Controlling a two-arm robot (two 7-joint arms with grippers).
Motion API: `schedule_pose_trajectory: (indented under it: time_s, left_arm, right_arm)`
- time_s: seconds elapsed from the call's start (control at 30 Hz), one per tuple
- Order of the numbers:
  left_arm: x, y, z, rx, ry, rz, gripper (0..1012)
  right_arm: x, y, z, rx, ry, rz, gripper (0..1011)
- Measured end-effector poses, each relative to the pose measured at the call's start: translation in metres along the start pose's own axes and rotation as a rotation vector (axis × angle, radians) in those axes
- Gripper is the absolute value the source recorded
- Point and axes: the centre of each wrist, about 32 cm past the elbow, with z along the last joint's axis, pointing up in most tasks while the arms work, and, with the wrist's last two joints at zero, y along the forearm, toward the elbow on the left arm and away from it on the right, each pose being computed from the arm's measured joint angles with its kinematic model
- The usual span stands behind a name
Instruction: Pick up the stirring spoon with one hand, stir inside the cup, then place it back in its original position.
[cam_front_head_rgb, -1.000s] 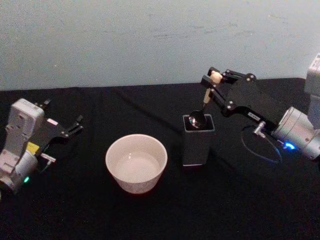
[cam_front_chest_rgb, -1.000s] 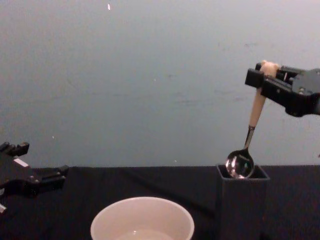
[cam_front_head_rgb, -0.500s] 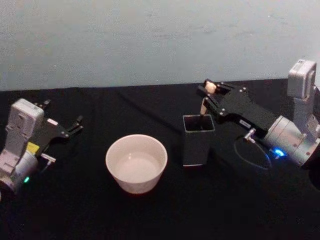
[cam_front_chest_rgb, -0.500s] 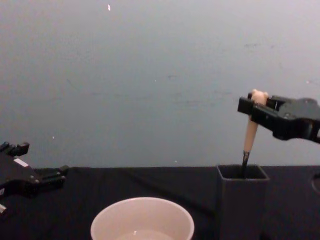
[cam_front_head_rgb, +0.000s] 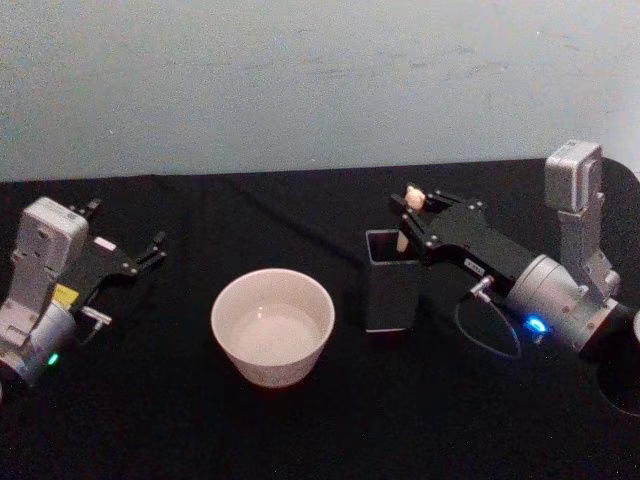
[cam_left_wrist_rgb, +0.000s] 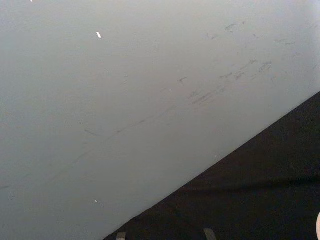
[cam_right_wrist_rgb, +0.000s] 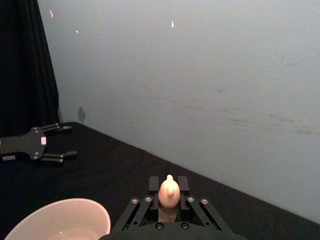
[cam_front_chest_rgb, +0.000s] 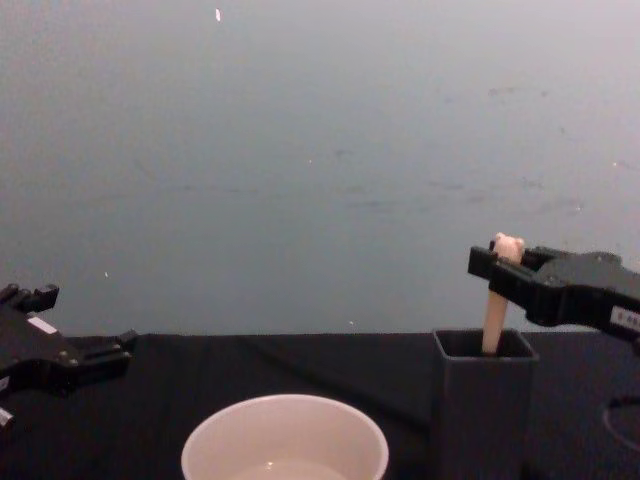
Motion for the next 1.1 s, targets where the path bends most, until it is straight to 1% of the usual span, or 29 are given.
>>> schedule_pose_trajectory:
  time_s: [0.3,0.57,1.07,1.1]
  left_arm:
    - [0.0,0.0,0.0,0.0,0.0,0.0,1001]
    - [0.0,0.0,0.0,0.0,0.0,0.0,1002]
    - [0.0,0.0,0.0,0.0,0.0,0.0,1001]
    - [0.0,0.0,0.0,0.0,0.0,0.0,1001]
  right_arm:
    - [-0.003,0.0,-0.008,-0.027,0.005,0.001,213]
    - [-0.004,0.0,-0.013,-0.044,0.011,-0.004,213]
    - [-0.003,0.0,-0.013,-0.046,0.009,-0.006,213]
    - [-0.003,0.0,-0.013,-0.045,0.009,-0.006,228]
